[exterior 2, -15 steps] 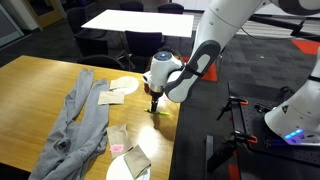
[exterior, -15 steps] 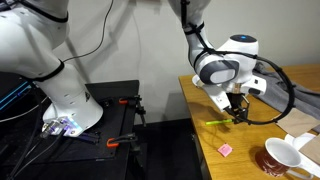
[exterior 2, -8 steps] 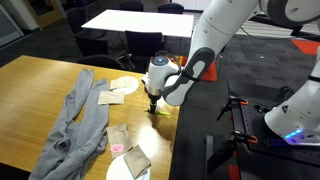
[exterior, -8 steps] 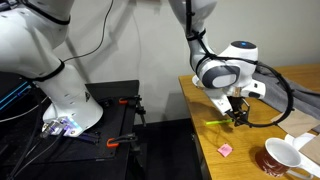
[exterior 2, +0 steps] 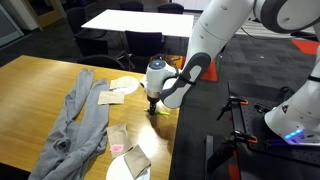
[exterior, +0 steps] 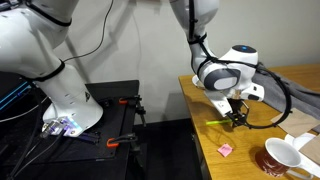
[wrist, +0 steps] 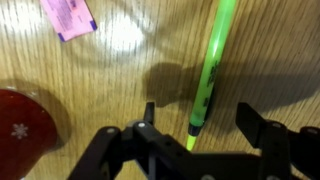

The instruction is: Move the cup to the right then put the marker in the cup

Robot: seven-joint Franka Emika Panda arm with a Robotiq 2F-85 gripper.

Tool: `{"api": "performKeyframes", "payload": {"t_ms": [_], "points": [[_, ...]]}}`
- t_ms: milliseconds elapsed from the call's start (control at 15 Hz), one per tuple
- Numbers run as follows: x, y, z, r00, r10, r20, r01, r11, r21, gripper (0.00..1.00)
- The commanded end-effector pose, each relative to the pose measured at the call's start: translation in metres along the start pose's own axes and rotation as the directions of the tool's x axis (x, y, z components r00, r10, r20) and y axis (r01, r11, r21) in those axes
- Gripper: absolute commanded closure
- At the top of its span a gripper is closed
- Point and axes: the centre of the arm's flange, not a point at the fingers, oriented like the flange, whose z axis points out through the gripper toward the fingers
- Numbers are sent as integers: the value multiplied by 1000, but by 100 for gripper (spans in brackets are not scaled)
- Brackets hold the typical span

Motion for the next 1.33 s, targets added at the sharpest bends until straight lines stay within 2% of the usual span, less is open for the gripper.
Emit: {"api": "performKeyframes", "payload": {"t_ms": [0, 67, 133, 200, 267, 467, 533, 667, 867, 1267], "points": [[10, 0, 2, 1000, 5, 29, -5, 1000, -21, 28], [10, 0, 3, 1000, 8, 30, -7, 1000, -22, 32], [11, 0, 3, 999, 10, 33, -9, 1000, -23, 31], [11, 0, 4, 999, 11, 37, -10, 1000, -23, 38], [11, 1, 5, 999, 11, 42, -11, 1000, -22, 34], [12, 1, 7, 998, 11, 55, -10, 1000, -22, 44], [12, 1, 8, 998, 11, 57, -9, 1000, -23, 59], [10, 1, 11, 998, 10, 62, -9, 1000, -23, 77], [10, -2, 10, 998, 5, 67, -4, 1000, -23, 98], [13, -7, -25, 998, 48, 41, -47, 999, -13, 95]]}}
